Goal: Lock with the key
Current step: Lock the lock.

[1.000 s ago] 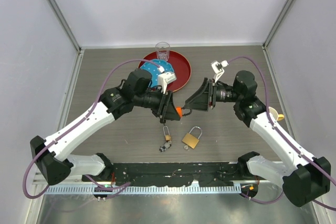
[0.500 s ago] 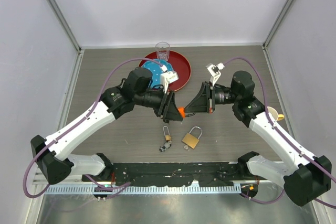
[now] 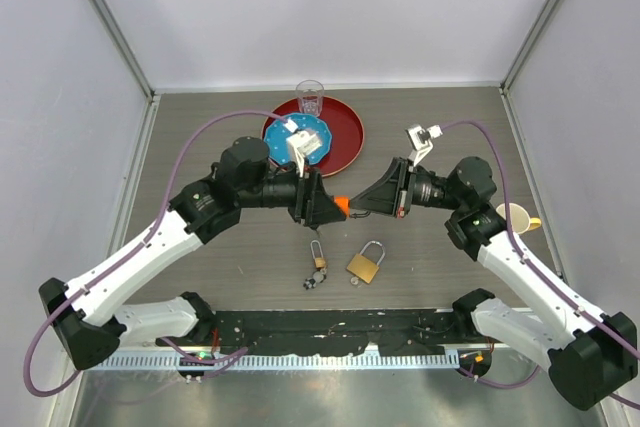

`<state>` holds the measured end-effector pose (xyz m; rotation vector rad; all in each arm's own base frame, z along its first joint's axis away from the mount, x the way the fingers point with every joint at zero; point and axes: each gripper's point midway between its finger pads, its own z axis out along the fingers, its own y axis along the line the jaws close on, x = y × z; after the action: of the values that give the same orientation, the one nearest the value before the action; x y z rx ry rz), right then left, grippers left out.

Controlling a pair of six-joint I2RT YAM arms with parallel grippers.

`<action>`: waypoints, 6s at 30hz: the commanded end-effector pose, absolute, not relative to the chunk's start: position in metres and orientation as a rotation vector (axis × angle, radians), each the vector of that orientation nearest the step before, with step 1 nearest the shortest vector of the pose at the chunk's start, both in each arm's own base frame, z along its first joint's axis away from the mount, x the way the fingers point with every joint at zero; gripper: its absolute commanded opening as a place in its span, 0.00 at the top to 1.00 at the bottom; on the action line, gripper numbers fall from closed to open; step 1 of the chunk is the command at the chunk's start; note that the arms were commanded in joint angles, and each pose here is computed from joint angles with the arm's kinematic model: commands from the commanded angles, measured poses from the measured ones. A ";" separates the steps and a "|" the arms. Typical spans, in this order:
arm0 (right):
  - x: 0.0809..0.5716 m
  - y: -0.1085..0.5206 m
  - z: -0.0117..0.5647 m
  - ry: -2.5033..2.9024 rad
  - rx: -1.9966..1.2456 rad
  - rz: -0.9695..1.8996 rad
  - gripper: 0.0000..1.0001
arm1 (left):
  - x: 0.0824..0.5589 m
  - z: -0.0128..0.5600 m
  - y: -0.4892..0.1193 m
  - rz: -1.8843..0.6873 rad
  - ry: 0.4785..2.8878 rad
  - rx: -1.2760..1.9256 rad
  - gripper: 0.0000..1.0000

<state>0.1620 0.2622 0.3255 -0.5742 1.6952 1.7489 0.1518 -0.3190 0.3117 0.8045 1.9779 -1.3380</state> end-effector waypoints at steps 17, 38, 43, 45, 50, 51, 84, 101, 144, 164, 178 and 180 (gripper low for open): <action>0.182 0.250 0.384 1.471 -0.211 1.881 0.98 | 0.178 0.364 -0.323 -1.385 1.721 0.618 0.30; 0.178 0.254 0.389 1.487 -0.304 1.858 0.98 | 0.174 0.365 -0.339 -1.486 1.718 0.661 1.00; 0.194 0.255 0.363 1.597 -0.342 1.659 0.75 | 0.188 0.355 -0.334 -1.420 1.755 0.569 1.00; 0.203 0.253 0.351 1.683 -0.304 1.585 0.60 | 0.197 0.347 -0.330 -1.387 1.789 0.513 1.00; 0.220 0.246 0.321 1.809 -0.281 1.406 0.37 | 0.209 0.327 -0.323 -1.388 1.855 0.409 1.00; 0.224 0.244 0.319 1.810 -0.269 1.379 0.29 | 0.213 0.320 -0.321 -1.387 1.870 0.389 1.00; 0.194 0.285 0.325 1.721 -0.553 1.708 0.39 | 0.186 0.335 -0.253 -1.602 1.744 0.208 1.00; 0.200 0.295 0.327 1.705 -0.553 1.728 0.65 | 0.180 0.342 -0.258 -1.653 1.729 0.259 1.00; 0.180 0.325 0.339 1.630 -0.653 1.777 0.99 | 0.175 0.357 -0.261 -1.754 1.668 0.258 1.00; 0.176 0.353 0.356 1.577 -0.666 1.821 0.98 | 0.176 0.340 -0.274 -1.769 1.709 0.250 1.00; 0.183 0.344 0.349 1.638 -0.666 1.699 0.98 | 0.172 0.320 -0.264 -1.576 1.844 0.268 1.00; 0.185 0.342 0.349 1.645 -0.651 1.687 0.96 | 0.173 0.321 -0.260 -1.557 1.833 0.246 1.00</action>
<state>0.2076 0.3296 0.3152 -0.5649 1.7455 1.6550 0.1966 -0.2502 0.3130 0.0981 1.8336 -1.5347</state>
